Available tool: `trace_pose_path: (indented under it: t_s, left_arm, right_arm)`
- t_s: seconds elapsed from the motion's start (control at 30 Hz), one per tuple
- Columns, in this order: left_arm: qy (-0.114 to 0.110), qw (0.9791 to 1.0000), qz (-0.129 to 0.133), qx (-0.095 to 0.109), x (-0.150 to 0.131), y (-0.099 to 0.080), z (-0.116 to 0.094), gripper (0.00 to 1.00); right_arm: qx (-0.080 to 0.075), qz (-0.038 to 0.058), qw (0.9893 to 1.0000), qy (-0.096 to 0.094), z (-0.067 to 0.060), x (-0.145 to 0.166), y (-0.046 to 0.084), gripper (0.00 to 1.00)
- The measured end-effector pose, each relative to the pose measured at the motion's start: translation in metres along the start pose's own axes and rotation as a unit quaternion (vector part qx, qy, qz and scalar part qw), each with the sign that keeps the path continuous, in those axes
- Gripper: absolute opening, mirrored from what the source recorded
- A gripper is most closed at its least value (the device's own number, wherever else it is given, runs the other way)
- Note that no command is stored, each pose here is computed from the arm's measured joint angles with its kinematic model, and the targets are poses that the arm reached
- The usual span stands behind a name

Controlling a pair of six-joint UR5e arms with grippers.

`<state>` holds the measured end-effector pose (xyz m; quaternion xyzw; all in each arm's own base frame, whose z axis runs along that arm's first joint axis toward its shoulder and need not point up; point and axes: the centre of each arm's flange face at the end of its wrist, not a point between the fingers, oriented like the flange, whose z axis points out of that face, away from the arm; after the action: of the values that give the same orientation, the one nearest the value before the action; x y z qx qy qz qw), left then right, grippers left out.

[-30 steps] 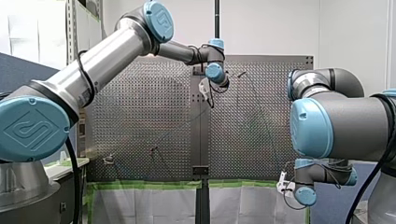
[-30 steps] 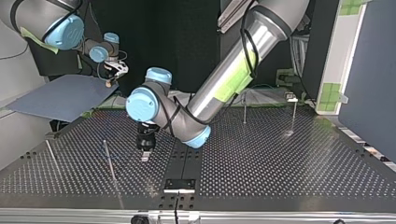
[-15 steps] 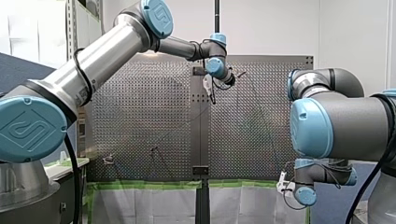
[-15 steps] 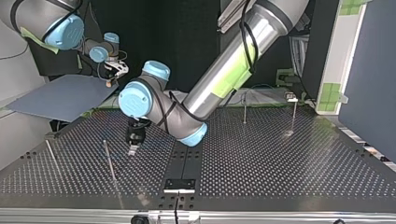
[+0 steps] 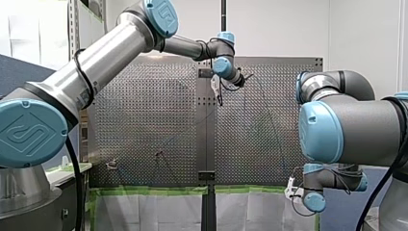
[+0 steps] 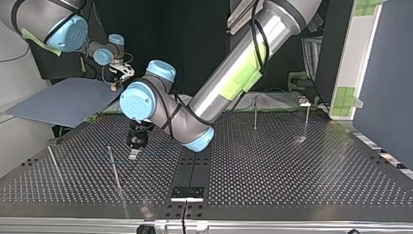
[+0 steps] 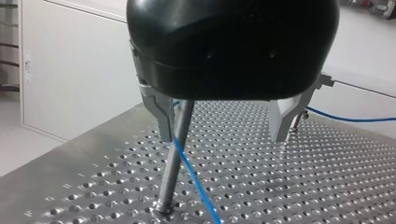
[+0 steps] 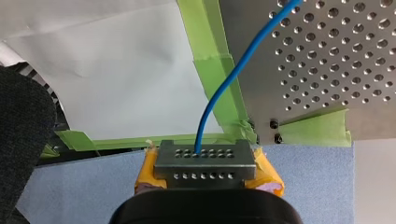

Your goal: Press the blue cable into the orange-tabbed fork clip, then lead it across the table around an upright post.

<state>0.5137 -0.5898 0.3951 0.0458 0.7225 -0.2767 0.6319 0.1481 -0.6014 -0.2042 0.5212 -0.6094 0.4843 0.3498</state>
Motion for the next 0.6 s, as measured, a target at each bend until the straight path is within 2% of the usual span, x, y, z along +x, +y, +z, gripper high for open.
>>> trace_pose_path:
  t_s: [0.3,0.47,0.6]
  left_arm:
    - [-0.013,0.9999,0.004,0.003,-0.021,-0.010,-0.011,0.98]
    - [0.003,0.9997,0.018,0.017,-0.017,-0.019,-0.018,0.98]
    - [0.019,0.9987,0.040,0.026,-0.012,-0.025,-0.023,0.98]
  right_arm:
    - [0.001,-0.0002,1.0000,-0.002,0.000,-0.001,-0.001,0.00]
    - [0.002,-0.0002,1.0000,-0.002,-0.001,-0.001,-0.001,0.00]
    - [0.002,-0.0002,1.0000,-0.002,0.000,-0.001,-0.001,0.00]
